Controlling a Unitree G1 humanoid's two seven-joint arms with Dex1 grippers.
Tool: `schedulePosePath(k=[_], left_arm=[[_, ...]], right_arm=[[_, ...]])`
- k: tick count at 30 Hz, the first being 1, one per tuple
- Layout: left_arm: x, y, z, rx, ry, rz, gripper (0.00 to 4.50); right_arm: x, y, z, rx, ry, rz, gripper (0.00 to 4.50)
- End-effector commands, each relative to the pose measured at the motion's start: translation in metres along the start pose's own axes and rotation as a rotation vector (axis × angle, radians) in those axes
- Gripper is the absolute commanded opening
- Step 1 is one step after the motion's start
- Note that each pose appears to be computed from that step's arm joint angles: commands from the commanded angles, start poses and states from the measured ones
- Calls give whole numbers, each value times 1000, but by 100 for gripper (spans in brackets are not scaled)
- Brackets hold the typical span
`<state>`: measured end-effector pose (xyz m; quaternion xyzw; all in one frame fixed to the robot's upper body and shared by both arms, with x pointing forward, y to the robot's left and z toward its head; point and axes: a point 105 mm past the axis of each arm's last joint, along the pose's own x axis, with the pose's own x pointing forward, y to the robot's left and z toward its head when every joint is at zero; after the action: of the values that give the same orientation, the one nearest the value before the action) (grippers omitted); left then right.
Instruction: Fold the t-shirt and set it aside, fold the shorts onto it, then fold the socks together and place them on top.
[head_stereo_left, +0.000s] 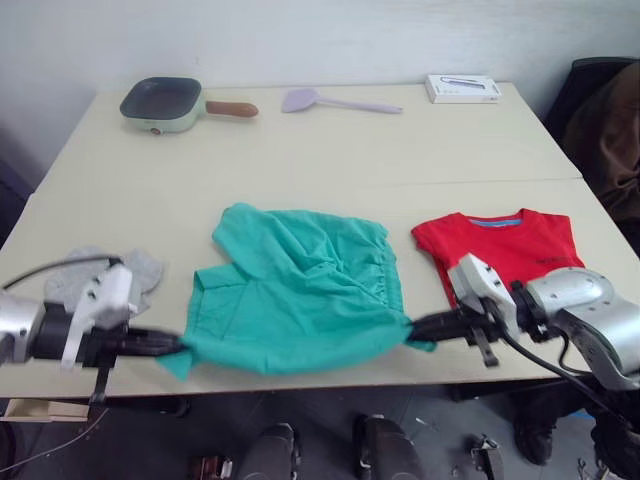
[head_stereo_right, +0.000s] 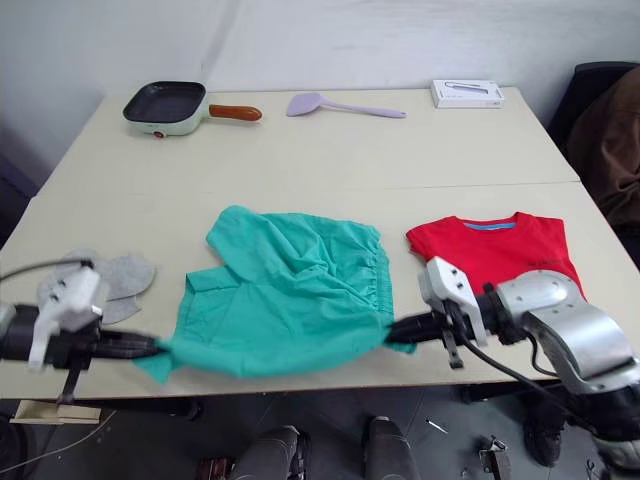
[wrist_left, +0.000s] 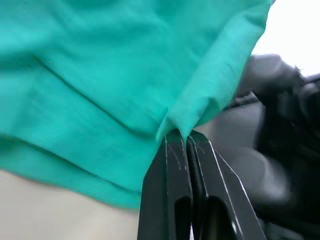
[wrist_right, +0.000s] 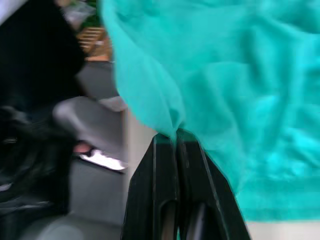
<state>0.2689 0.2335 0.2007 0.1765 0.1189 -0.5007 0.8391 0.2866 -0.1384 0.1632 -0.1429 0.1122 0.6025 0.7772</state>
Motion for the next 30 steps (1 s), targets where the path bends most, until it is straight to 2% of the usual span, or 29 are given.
schedulePosePath(k=[1, 2, 3, 4, 5, 7, 8, 10, 12, 14, 17, 20, 22, 25, 26, 30], left_arm=[[-19, 103, 76, 263, -246, 576, 0], [-38, 127, 112, 315, -385, 743, 0], [-64, 148, 141, 288, -520, 918, 0], [-91, 163, 162, 230, -645, 1059, 0], [-112, 168, 185, 223, -730, 1123, 0], [-129, 163, 215, 283, -797, 1108, 0], [-127, 158, 225, 337, -789, 1054, 0], [-116, 149, 231, 399, -746, 930, 0], [-100, 137, 224, 447, -674, 769, 0], [-89, 128, 207, 431, -603, 638, 0], [-75, 121, 171, 389, -492, 569, 0], [-60, 111, 143, 301, -451, 507, 0], [-42, 92, 126, 221, -430, 397, 0], [-5, 47, 99, 94, -379, 199, 0], [8, 25, 88, 51, -346, 107, 0], [41, -64, 21, -71, -81, -206, 0]], right_arm=[[-12, -76, 58, -91, -180, -425, 4], [-21, -97, 79, -101, -252, -543, 4], [-33, -113, 103, -158, -333, -656, 4], [-48, -124, 129, -243, -410, -769, 4], [-66, -125, 162, -409, -497, -865, 4], [-90, -114, 211, -614, -646, -950, 4], [-95, -109, 224, -668, -680, -960, 4], [-96, -104, 233, -709, -702, -938, 4], [-87, -99, 231, -725, -686, -862, 4], [-69, -96, 215, -661, -649, -750, 4], [-43, -89, 185, -627, -558, -637, 4], [-21, -84, 158, -570, -472, -551, 4], [-7, -81, 137, -519, -415, -490, 4], [8, -76, 110, -480, -336, -429, 4], [11, -72, 103, -473, -318, -405, 4], [24, -60, 80, -461, -241, -317, 4]])
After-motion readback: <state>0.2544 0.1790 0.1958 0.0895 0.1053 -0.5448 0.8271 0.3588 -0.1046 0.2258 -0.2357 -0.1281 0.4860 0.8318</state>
